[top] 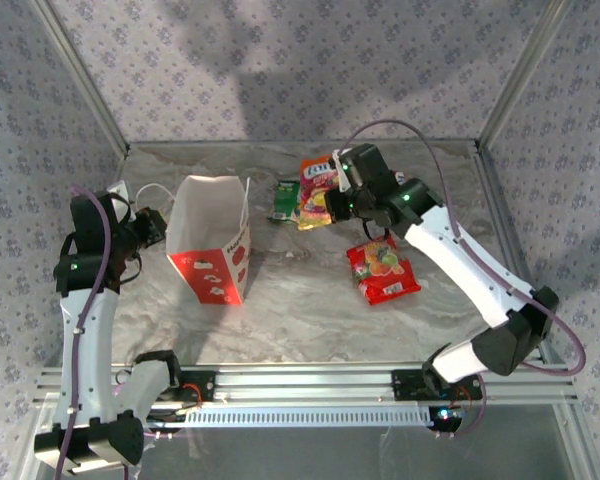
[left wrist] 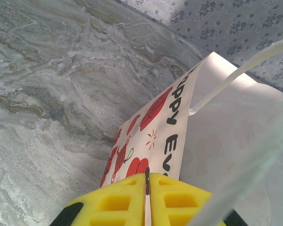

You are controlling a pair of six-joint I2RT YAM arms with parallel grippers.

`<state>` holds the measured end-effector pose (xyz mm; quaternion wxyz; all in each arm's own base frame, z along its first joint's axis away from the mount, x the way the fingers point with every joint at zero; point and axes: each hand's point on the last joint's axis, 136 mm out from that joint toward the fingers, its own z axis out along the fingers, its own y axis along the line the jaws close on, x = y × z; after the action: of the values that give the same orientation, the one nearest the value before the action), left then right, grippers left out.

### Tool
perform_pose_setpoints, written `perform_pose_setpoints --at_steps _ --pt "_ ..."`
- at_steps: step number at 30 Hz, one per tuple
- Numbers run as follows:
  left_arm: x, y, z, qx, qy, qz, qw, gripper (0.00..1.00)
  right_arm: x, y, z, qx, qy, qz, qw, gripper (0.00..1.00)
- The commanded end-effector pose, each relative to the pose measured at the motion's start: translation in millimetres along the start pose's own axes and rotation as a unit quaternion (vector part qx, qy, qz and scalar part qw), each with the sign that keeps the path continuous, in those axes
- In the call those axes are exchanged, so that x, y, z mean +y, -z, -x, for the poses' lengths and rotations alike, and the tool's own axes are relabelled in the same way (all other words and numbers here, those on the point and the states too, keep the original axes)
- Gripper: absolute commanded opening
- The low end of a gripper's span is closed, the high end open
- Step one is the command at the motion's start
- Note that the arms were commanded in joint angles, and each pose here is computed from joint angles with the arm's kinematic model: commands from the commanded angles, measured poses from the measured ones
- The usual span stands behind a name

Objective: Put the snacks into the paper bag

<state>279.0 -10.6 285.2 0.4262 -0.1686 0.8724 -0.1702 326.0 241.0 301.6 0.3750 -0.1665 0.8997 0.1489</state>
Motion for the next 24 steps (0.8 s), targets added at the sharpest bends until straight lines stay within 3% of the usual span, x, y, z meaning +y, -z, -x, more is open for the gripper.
perform_pose_setpoints --at_steps 1,12,24 --pt "-4 8 2 -0.007 0.000 -0.009 1.000 0.10 10 45 39 -0.076 0.034 -0.001 0.996 0.14" --pt "-6 6 4 -0.005 0.002 -0.014 1.000 0.10 69 124 101 -0.238 0.107 0.104 0.960 0.13" --pt "-7 6 4 -0.006 0.002 -0.015 1.000 0.10 119 143 140 -0.303 0.134 0.179 0.926 0.12"
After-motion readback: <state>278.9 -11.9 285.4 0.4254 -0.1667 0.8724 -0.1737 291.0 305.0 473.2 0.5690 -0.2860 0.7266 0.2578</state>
